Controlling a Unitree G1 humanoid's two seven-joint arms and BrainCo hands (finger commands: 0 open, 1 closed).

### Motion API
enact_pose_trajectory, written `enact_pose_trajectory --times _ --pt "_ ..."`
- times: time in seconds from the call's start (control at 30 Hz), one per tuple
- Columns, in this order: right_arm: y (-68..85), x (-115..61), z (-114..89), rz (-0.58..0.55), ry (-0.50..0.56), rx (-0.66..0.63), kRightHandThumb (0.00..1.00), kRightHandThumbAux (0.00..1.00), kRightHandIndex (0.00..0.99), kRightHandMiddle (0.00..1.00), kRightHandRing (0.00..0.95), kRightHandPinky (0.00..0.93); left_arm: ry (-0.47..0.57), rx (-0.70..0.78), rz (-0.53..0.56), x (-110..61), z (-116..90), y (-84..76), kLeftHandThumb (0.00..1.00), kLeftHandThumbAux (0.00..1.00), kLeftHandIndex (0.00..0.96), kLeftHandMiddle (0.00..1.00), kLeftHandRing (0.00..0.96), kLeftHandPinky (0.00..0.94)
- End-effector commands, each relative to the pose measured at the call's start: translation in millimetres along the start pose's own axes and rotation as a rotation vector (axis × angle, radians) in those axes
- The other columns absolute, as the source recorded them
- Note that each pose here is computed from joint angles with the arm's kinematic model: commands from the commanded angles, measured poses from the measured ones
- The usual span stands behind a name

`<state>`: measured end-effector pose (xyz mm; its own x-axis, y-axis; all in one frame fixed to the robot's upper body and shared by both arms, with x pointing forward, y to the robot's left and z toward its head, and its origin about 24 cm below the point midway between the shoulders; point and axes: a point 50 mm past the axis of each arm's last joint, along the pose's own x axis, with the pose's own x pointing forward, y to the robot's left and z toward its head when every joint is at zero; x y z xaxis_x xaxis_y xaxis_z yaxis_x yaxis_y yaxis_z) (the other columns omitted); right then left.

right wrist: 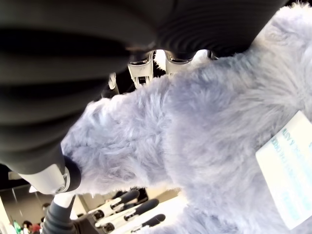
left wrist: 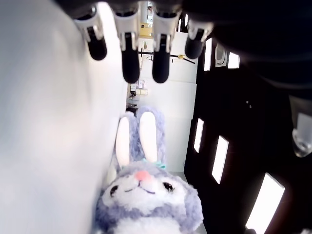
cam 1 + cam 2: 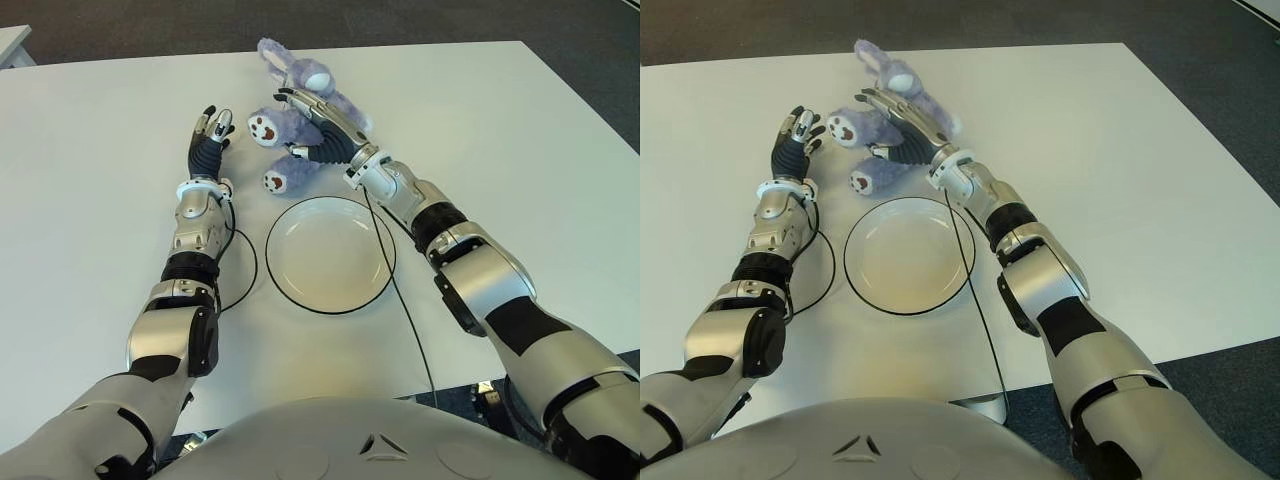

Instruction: Put the doll into the plate.

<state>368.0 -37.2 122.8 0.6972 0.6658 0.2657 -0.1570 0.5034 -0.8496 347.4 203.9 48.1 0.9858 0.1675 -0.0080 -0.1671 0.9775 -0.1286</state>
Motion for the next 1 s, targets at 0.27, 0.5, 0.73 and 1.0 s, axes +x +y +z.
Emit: enact_pose_trajectory --times 0.27,0.5,0.73,1.0 --pt "4.7 -1.1 -9.2 0.007 0.101 0.067 0.556 0.561 0.172 0.217 0.234 0.319 0.067 0.001 0.003 -7.1 -15.6 3.6 0.000 0.402 0.000 0.161 0.139 0.021" --pt "2.6 0.0 -10.6 0.010 0.120 0.091 0.683 0.675 0.376 0.351 0.362 0.399 0.068 0.001 0.003 -6.5 -15.4 3.6 0.000 0.405 0.000 0.162 0.139 0.018" --pt "0.1 0.9 -13.0 0.015 0.146 0.111 0.711 0.706 0.419 0.462 0.469 0.498 0.069 0.002 0.006 -6.0 -15.0 3.6 0.000 0.410 0.000 0.176 0.155 0.030" --pt "-1.7 1.4 -14.5 0.012 0.162 0.122 0.714 0.701 0.428 0.647 0.678 0.693 0.069 0.006 0.006 -5.7 -14.5 3.7 0.000 0.411 0.000 0.174 0.152 0.050"
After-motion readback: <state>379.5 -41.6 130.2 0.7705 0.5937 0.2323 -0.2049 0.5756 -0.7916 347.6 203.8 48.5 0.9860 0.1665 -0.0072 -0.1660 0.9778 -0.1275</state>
